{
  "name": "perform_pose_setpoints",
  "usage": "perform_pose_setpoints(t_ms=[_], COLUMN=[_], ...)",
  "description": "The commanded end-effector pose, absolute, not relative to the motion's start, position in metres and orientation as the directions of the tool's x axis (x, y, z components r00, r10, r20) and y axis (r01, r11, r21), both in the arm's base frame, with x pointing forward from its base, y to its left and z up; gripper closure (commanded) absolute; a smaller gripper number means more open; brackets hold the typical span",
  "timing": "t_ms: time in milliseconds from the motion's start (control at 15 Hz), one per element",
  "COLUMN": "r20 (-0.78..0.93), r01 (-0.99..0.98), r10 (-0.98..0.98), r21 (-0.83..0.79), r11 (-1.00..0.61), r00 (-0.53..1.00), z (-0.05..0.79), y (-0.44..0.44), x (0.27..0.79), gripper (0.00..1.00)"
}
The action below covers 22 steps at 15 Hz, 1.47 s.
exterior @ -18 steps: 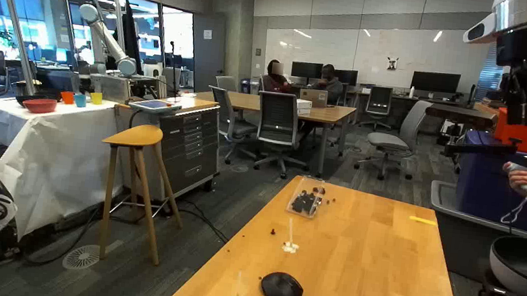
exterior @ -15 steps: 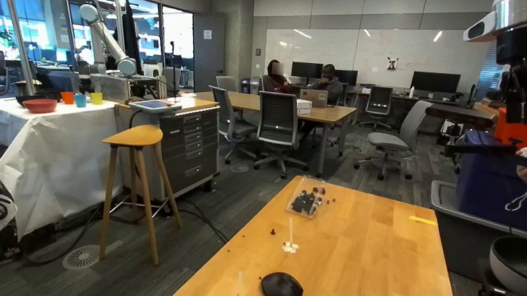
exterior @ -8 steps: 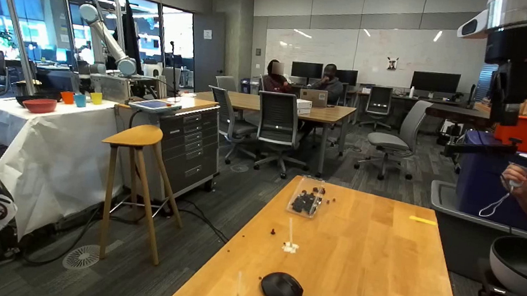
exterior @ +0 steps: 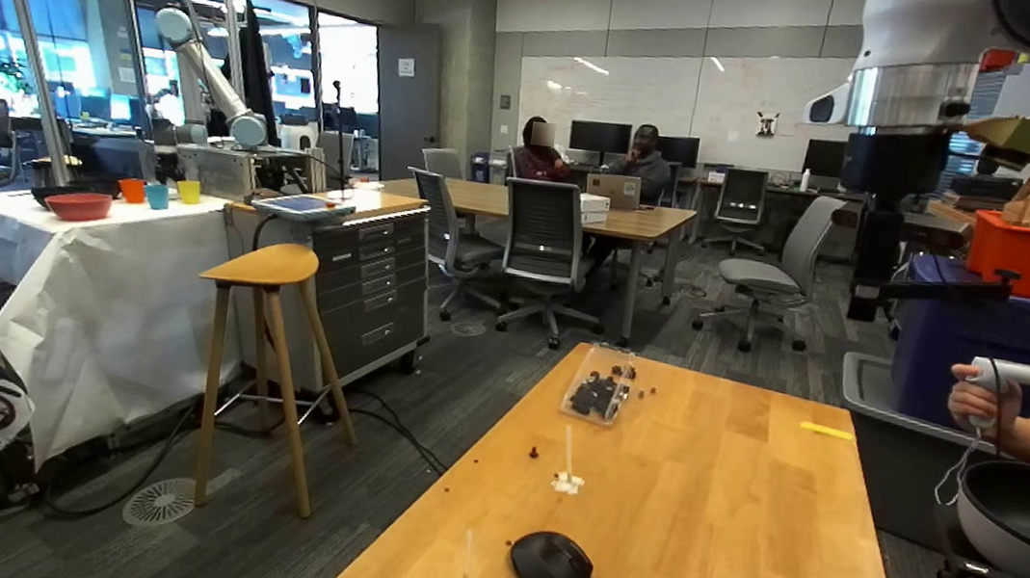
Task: Click the button on the mouse.
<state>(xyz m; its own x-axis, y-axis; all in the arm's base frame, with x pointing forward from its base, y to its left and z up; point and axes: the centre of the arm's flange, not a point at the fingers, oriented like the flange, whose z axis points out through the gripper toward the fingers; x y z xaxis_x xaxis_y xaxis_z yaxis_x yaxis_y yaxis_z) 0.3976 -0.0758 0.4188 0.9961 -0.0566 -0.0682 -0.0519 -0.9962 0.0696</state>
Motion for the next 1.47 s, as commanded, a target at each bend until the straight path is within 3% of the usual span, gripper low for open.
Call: perform_pose_setpoints(t_ms=[0,400,533,867,1400], r20=[-0.097,-0.165,-0.144,-0.068,-0.09], r01=[-0.04,-0.065,-0.092,-0.134,-0.094], r10=[-0.051,-0.098,-0.129,-0.162,-0.134], r21=[0.116,0.192,0.238,0.305,0.347], r11=[-0.992,-0.979,-0.967,-0.943,-0.933], r00=[0.994,0.981,0.981,0.984,0.987], z=[0.379,0.301,0.279,0.235,0.16], y=[-0.047,-0.034,-0.034,-0.018,0.041], x=[0.44,0.482,0.498,0.533,0.589], gripper=[0.42,0.89,1.0,1.0,1.0])
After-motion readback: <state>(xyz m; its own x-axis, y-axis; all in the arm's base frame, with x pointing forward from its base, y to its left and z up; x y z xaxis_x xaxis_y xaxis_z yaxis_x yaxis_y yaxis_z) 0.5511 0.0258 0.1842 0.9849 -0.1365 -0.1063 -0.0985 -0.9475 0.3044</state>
